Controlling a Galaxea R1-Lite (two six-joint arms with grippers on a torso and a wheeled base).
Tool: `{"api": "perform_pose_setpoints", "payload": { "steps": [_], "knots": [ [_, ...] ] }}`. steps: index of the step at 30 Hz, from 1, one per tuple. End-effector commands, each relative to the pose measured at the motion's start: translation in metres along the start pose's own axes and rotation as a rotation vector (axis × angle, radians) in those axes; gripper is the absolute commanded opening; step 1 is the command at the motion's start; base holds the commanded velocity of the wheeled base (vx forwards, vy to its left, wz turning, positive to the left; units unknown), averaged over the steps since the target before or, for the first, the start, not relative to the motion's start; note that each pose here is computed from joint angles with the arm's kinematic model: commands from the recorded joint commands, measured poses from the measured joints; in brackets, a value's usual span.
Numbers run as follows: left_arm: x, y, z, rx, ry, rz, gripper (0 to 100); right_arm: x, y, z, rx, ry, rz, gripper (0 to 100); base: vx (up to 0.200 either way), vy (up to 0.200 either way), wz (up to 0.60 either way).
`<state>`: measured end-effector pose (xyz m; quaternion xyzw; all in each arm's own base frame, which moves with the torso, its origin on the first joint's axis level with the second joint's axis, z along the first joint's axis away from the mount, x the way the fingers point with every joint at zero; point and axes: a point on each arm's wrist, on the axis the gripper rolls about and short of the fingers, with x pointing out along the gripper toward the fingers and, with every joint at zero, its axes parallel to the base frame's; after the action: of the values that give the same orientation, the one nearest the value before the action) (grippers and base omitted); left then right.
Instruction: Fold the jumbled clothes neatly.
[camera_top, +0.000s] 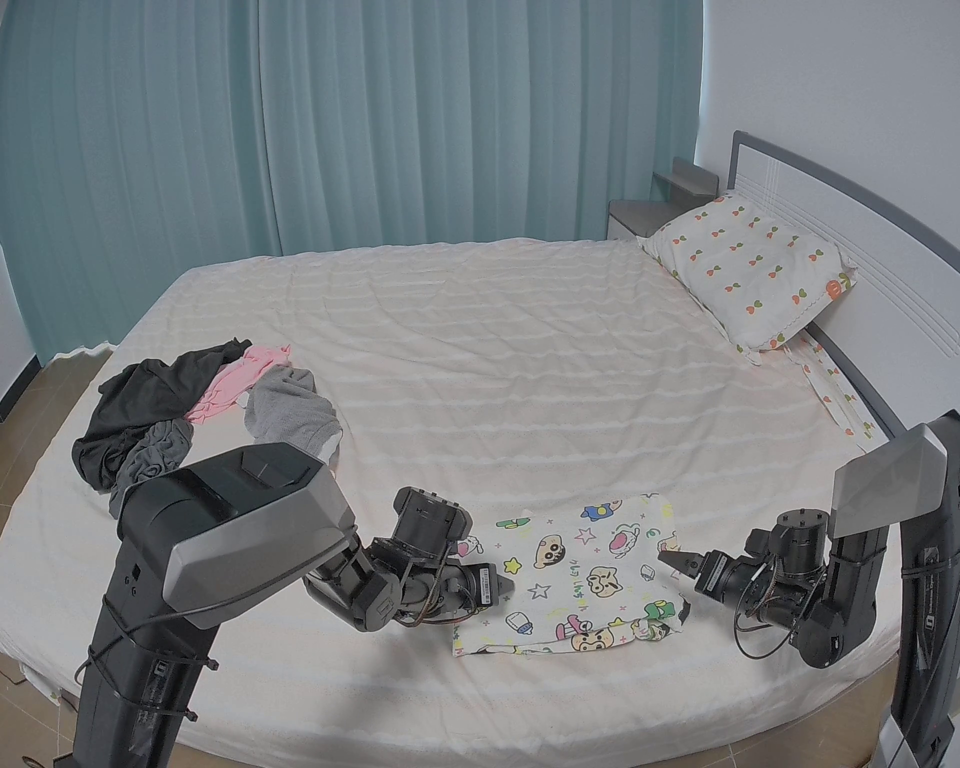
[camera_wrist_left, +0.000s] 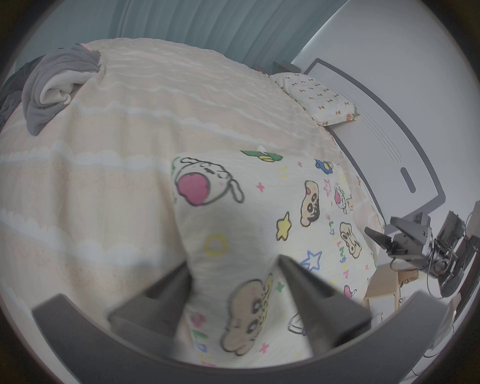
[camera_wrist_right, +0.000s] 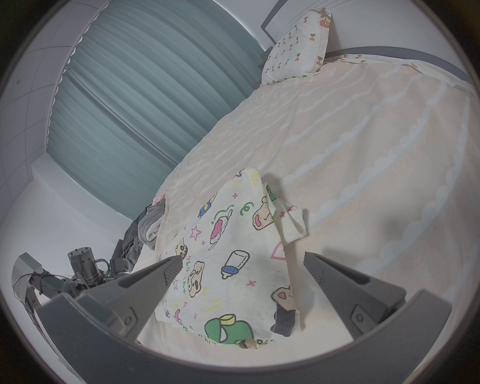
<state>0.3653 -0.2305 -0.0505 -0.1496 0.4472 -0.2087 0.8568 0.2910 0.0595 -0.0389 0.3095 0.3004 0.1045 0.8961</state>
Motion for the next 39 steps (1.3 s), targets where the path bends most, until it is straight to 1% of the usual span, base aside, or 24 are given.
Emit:
{"api": "perform_pose_setpoints", "payload": {
  "steps": [1, 8, 11, 15, 19, 22, 23, 25, 26, 28, 30, 31, 32, 36, 39],
  "knots": [
    [0.0, -0.001, 0.003, -0.001, -0.023, 0.021, 0, 0.0, 0.001, 0.002, -0.003, -0.013, 0.009, 100, 0.0, 0.0, 0.0],
    [-0.005, 0.0, 0.002, -0.006, -0.042, 0.06, 0, 0.0, 0.001, 0.002, -0.002, -0.014, 0.008, 100, 0.0, 0.0, 0.0],
    [-0.018, 0.002, 0.003, -0.015, -0.048, 0.078, 0, -0.001, -0.001, 0.004, 0.004, -0.023, 0.003, 100, 0.0, 0.0, 0.0],
    [-0.031, 0.008, 0.011, -0.034, -0.068, 0.087, 0, -0.001, -0.002, 0.004, 0.006, -0.02, 0.0, 100, 0.0, 0.0, 0.0],
    [-0.049, 0.029, 0.023, -0.077, -0.097, 0.12, 0, 0.0, -0.002, 0.004, 0.006, -0.018, 0.0, 100, 0.0, 0.0, 0.0],
    [-0.058, 0.04, 0.029, -0.102, -0.113, 0.135, 0, 0.0, -0.003, 0.003, 0.006, -0.017, -0.001, 100, 0.0, 0.0, 0.0],
    [-0.065, 0.049, 0.033, -0.122, -0.123, 0.148, 0, 0.0, -0.003, 0.003, 0.007, -0.016, -0.002, 100, 0.0, 0.0, 0.0],
    [-0.068, 0.053, 0.035, -0.131, -0.127, 0.153, 0, 0.0, -0.003, 0.003, 0.007, -0.016, -0.002, 100, 0.0, 0.0, 0.0],
    [-0.076, 0.068, 0.039, -0.159, -0.149, 0.174, 0, 0.0, -0.003, 0.002, 0.006, -0.014, -0.002, 100, 0.0, 0.0, 0.0],
    [-0.081, 0.083, 0.043, -0.184, -0.175, 0.192, 0, 0.0, -0.003, 0.002, 0.006, -0.014, -0.002, 100, 0.0, 0.0, 0.0],
    [-0.082, 0.085, 0.043, -0.188, -0.178, 0.195, 0, 0.0, -0.003, 0.002, 0.006, -0.014, -0.002, 100, 0.0, 0.0, 0.0],
    [-0.091, 0.11, 0.047, -0.231, -0.205, 0.233, 0, 0.0, -0.003, 0.002, 0.006, -0.011, -0.002, 100, 0.0, 0.0, 0.0],
    [-0.094, 0.12, 0.048, -0.251, -0.211, 0.25, 0, 0.0, -0.003, 0.002, 0.006, -0.011, -0.002, 100, 0.0, 0.0, 0.0],
    [-0.106, 0.147, 0.053, -0.306, -0.233, 0.28, 0, 0.0, -0.002, 0.001, 0.005, -0.008, -0.001, 100, 0.0, 0.0, 0.0],
    [-0.121, 0.176, 0.056, -0.354, -0.258, 0.314, 0, 0.001, -0.002, 0.001, 0.005, -0.006, -0.001, 100, 0.0, 0.0, 0.0]
  ]
}}
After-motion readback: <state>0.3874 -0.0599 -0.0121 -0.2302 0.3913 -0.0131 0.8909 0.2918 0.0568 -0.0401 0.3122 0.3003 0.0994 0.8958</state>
